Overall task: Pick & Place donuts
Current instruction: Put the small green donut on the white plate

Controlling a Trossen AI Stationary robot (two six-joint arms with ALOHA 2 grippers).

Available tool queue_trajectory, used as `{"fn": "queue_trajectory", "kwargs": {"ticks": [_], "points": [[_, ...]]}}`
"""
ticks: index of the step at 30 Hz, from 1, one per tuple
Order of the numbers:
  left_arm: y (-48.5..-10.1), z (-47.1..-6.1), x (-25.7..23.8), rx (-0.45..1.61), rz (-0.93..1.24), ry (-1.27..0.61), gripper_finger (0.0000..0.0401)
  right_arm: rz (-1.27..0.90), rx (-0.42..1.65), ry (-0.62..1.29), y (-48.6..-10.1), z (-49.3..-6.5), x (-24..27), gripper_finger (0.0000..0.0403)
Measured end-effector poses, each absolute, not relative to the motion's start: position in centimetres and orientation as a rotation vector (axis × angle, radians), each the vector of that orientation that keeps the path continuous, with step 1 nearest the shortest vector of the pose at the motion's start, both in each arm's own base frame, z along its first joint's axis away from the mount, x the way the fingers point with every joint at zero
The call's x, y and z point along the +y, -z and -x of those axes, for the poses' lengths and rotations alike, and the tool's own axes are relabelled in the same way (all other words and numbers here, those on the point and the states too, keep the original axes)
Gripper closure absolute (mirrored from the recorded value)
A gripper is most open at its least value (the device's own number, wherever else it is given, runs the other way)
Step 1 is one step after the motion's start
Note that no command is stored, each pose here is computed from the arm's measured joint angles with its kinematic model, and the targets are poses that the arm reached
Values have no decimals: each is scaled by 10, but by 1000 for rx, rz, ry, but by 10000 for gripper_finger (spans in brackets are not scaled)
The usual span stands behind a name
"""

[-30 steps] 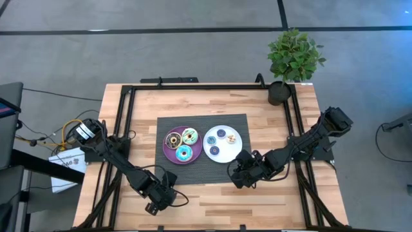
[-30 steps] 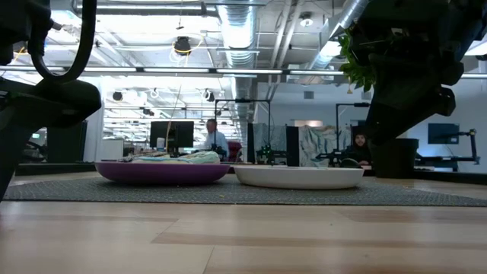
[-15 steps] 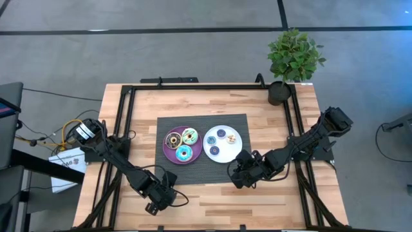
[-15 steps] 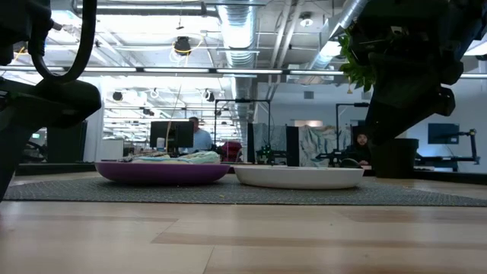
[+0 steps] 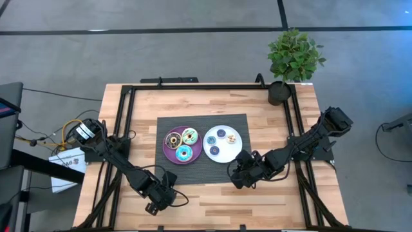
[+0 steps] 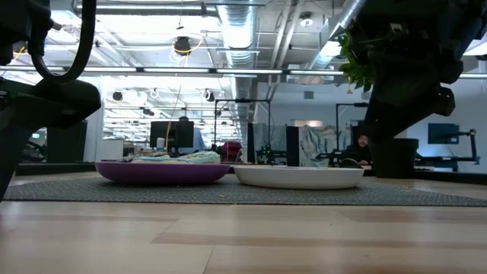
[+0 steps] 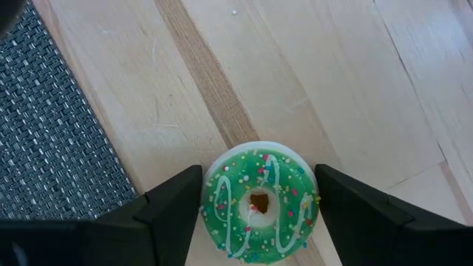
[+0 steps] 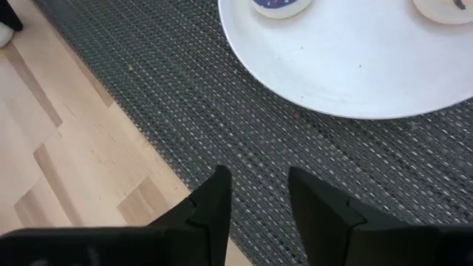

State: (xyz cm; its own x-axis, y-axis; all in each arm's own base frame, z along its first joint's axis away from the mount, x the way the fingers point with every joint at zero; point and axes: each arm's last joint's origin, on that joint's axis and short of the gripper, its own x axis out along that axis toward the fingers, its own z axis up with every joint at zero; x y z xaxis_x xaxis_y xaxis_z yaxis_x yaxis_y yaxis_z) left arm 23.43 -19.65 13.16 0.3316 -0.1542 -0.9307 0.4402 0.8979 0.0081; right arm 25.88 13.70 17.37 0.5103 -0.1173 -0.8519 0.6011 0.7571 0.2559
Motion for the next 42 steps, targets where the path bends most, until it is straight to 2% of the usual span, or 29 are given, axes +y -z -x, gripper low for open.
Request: {"fn": "queue_trajectory", "kwargs": {"ticks": [5, 15, 28, 35, 42], "points": [[-131, -234, -196, 1175, -283, 391, 156, -583, 940, 459, -174, -259, 137, 276], [-131, -234, -196, 1178, -281, 394, 201, -583, 940, 459, -174, -259, 137, 276], [-140, -244, -193, 1196, -255, 331, 204, -611, 1024, 379, -173, -255, 146, 276], [-158, -267, -176, 1213, -245, 265, 204, -564, 1078, 251, -173, -231, 181, 276], [-188, -307, -150, 1101, -153, 157, 204, -489, 950, 245, -174, -185, 224, 276]]}}
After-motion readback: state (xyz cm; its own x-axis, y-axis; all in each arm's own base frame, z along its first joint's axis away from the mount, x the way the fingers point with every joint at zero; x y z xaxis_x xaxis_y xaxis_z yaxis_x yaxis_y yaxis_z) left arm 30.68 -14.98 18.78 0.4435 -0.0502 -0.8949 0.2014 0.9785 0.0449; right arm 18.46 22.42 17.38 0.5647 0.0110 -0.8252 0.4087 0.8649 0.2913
